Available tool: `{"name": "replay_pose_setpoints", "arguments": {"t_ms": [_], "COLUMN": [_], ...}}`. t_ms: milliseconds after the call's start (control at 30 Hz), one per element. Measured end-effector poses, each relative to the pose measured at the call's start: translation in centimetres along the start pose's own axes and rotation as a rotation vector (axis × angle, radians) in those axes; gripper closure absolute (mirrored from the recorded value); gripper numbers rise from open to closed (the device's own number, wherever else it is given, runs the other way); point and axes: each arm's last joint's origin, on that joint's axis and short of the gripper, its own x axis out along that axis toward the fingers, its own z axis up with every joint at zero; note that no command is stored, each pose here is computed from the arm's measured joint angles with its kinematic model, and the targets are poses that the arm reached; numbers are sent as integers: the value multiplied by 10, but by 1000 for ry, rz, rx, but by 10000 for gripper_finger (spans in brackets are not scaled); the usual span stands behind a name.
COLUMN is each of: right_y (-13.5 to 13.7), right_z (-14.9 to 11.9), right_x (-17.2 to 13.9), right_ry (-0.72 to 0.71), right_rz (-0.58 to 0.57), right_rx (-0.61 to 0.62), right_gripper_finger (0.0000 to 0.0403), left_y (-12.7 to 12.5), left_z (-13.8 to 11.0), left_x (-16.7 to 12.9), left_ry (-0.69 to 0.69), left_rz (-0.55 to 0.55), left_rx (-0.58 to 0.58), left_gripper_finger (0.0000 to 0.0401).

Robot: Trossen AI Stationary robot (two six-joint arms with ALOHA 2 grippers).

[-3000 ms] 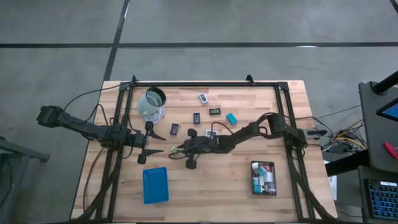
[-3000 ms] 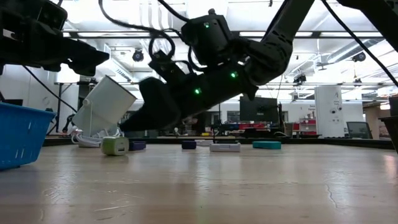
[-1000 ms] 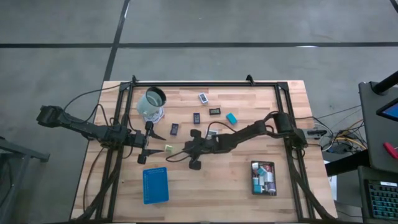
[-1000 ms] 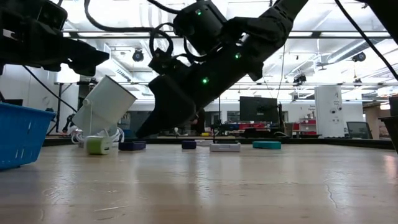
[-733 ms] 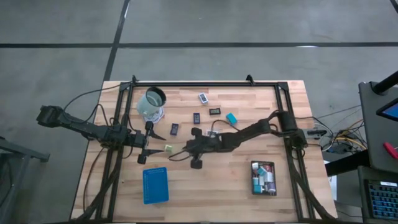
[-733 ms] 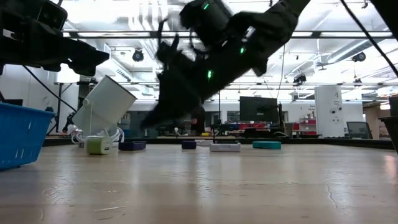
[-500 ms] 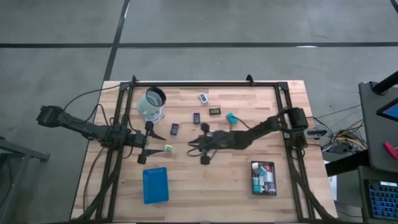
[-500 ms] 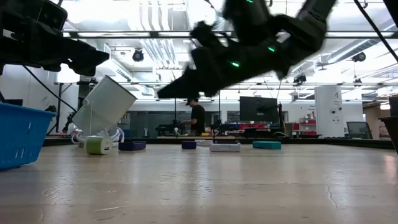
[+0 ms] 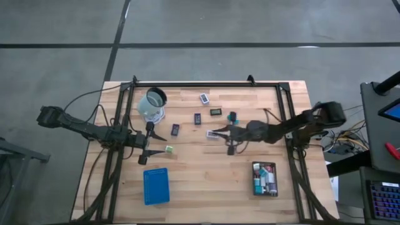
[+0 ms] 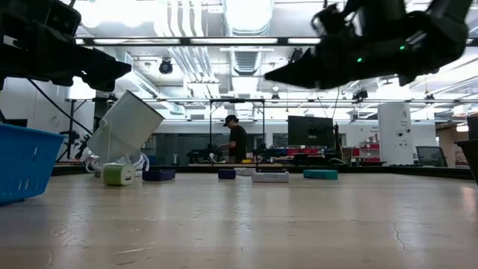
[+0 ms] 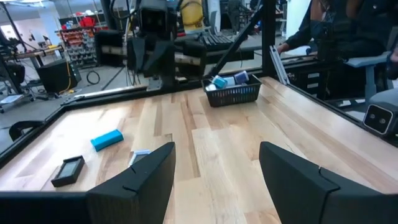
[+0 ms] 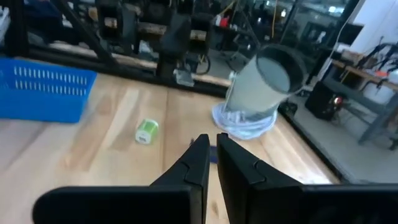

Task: Pick & Place Office items
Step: Put the green charger adapter into the black bin

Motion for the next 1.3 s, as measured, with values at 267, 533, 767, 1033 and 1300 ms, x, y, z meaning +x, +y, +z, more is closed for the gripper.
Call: {"name": "replay_pose_setpoints", "arguments": {"t_ms": [267, 533, 767, 1033, 1300], "right_y": [0, 0, 0, 0, 0], "right_z": [0, 1, 0, 0, 0], "right_x": [-20, -18, -18, -18, -18], "right_ry": [-14, -18, -16, -16, -16], "right_rz": [10, 10, 10, 10, 10], "right_rx": [28, 103, 105, 105, 105], "right_gripper_finger": [376, 376, 376, 376, 376], "left_y": [0, 0, 0, 0, 3], "left_z": [0, 0, 0, 0, 0], "left_x": [0, 0, 0, 0, 0], "left_ry": [-1, -1, -1, -1, 11], "left_rz": [1, 1, 1, 2, 112], "left_rx": [0, 0, 0, 0, 3], "left_gripper_finger": [164, 164, 164, 164, 164]}}
